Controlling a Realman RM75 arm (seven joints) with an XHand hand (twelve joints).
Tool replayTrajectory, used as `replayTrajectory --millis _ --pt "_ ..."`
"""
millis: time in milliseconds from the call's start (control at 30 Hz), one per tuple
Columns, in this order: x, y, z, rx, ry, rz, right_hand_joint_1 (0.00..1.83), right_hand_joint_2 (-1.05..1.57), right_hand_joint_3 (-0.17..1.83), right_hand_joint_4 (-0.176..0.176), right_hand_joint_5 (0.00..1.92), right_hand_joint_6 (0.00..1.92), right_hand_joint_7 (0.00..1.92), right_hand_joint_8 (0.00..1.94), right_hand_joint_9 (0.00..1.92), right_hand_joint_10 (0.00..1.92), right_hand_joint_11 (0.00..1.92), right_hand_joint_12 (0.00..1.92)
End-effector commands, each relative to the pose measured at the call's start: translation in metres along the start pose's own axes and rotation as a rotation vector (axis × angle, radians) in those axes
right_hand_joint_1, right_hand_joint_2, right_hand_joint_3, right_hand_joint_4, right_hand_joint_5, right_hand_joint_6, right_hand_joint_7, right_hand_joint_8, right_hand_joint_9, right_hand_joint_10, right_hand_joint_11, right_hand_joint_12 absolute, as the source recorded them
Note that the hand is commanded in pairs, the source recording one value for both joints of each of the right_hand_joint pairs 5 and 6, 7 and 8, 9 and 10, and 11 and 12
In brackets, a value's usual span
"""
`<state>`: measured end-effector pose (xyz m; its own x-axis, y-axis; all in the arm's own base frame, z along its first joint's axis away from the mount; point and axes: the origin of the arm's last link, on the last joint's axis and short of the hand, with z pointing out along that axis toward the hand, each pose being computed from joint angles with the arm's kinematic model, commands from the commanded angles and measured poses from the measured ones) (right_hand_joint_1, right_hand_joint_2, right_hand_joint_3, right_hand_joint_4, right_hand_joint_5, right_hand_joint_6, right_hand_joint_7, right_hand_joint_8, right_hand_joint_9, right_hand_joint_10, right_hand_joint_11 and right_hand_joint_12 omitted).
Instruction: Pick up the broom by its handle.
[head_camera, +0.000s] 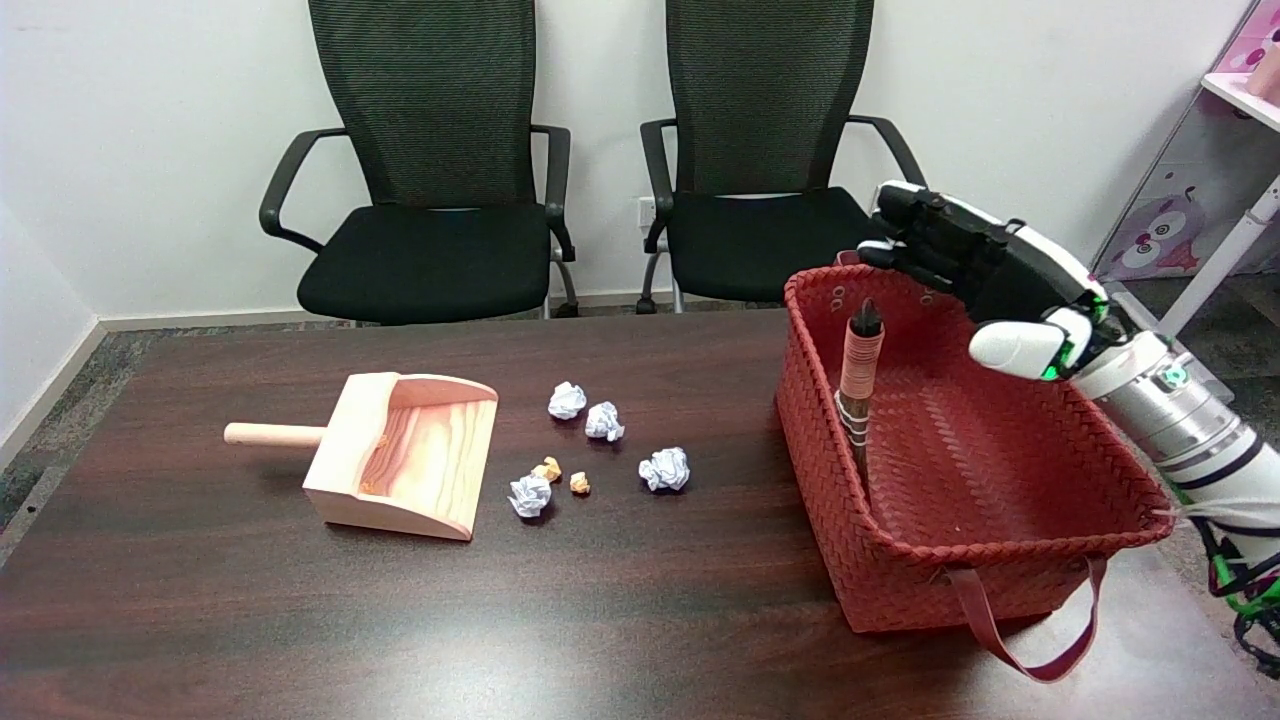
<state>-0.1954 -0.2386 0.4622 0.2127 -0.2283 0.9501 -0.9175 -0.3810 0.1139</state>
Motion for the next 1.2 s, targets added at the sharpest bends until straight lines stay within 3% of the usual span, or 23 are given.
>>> replayTrajectory --millis 33,667,1200 --pt "-0.041 0.014 0.012 0.018 0.013 0.107 0.92 0.02 0.72 -0.176 0.03 0.03 0.03 0.03 0.17 0.17 0.35 0.35" --pt "-0.058 0.029 0.022 -0.009 0.056 0.114 0.91 0.09 0.71 -0.176 0.09 0.09 0.09 0.09 0.24 0.24 0.41 0.41" --pt "-0.057 0.023 0.03 -0.147 -0.043 0.091 0.91 0.18 0.67 -0.176 0.1 0.1 0.1 0.1 0.19 0.19 0.2 0.2"
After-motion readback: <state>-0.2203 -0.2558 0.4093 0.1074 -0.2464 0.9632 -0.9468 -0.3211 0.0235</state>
